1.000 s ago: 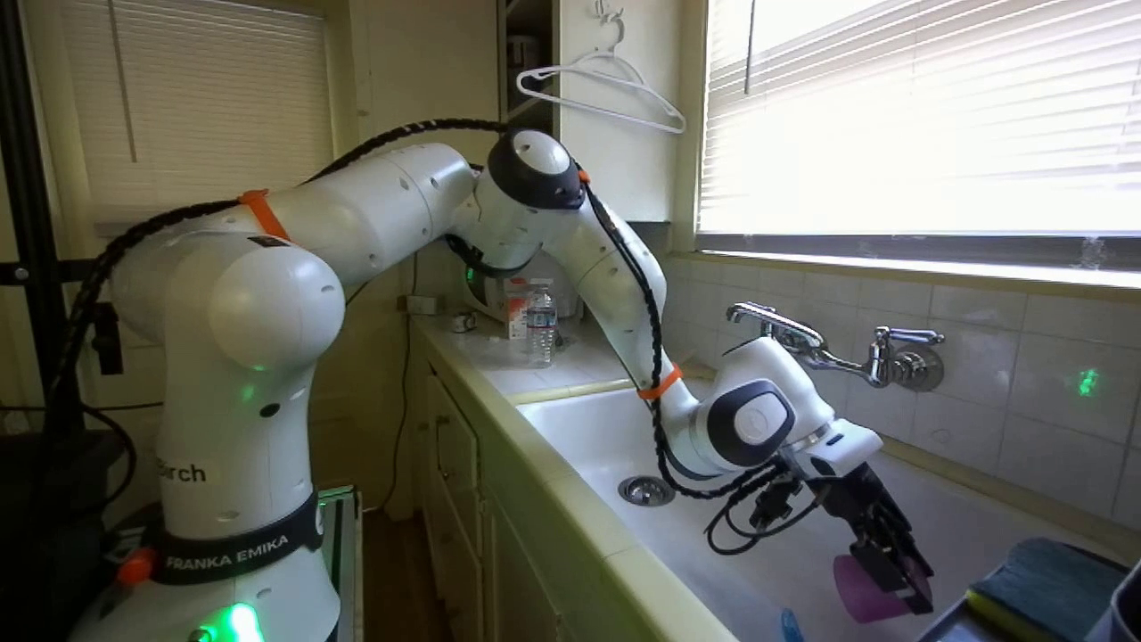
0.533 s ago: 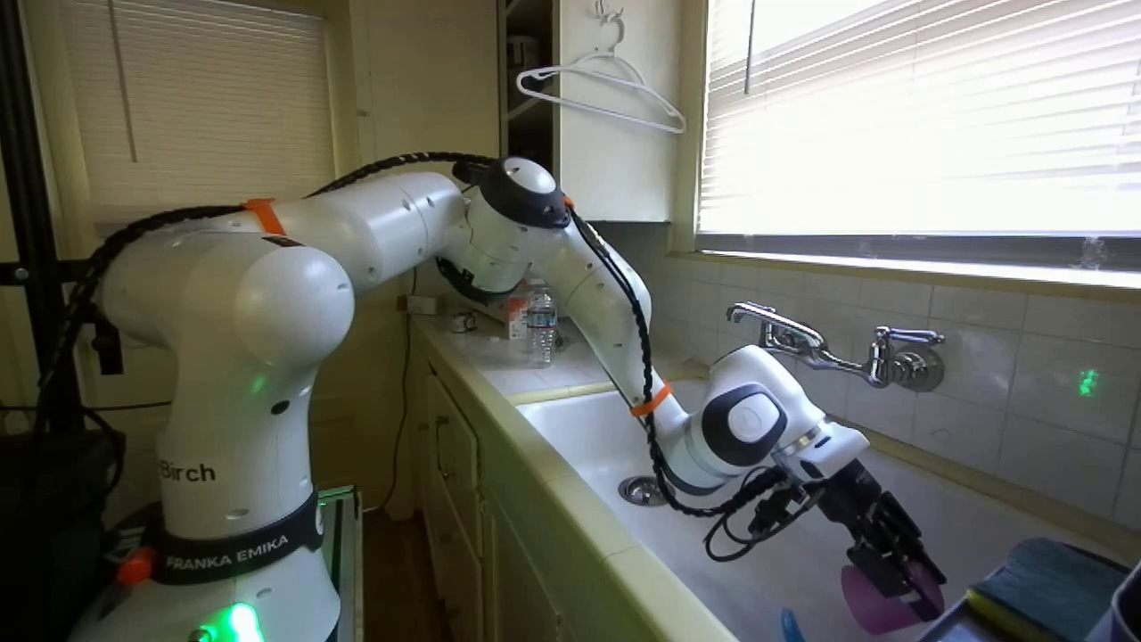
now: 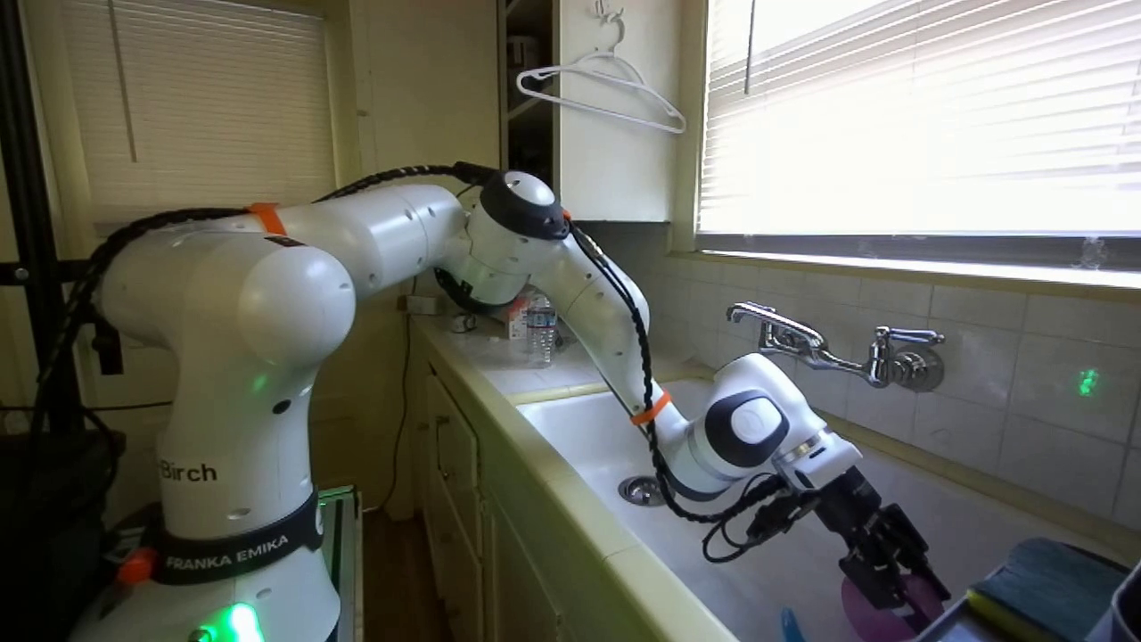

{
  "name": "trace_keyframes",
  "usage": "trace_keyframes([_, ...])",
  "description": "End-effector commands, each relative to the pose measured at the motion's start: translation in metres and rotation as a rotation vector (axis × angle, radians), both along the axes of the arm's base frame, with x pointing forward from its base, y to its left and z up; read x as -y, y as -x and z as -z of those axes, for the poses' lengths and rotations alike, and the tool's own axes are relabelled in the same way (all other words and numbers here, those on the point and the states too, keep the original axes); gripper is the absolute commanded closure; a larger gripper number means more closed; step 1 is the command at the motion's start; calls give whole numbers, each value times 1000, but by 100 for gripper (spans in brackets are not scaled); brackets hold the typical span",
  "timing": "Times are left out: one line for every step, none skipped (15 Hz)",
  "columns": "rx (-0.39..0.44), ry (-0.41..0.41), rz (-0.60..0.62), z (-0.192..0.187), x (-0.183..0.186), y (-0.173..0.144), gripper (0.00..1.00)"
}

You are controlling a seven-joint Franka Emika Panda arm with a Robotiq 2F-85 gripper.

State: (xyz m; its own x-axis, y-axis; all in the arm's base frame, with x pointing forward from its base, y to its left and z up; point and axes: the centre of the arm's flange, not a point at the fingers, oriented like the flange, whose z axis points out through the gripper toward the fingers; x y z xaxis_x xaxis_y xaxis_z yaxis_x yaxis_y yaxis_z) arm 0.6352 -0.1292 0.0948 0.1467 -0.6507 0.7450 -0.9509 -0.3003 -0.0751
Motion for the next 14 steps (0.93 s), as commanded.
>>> trace_keyframes([8,70,87,12,4,-10,60])
trace_keyframes([3,87,101,12,7,-11,60])
trace_keyframes([0,102,112,13,10,-12,60])
trace_keyframes([-8,115,121,15,12,-13,60])
trace_keyframes([-12,124,129,16,13,-14,60])
trace_keyframes([-15,132,137,17,14,-15,60])
trace_keyframes([-18,138,141,18,14,-17,60])
trace_keyframes([-22,148,144,21,14,-19,60])
trace_keyframes([-26,157,148,23,15,-20,60])
trace_keyframes([-28,171,150,25,15,-22,60])
trace_keyframes([-33,186,154,27,15,-23,60])
trace_keyframes([-37,201,157,28,15,-25,60])
trace_keyframes([-39,215,161,28,15,-27,60])
trace_keyframes([-38,228,163,29,15,-28,60])
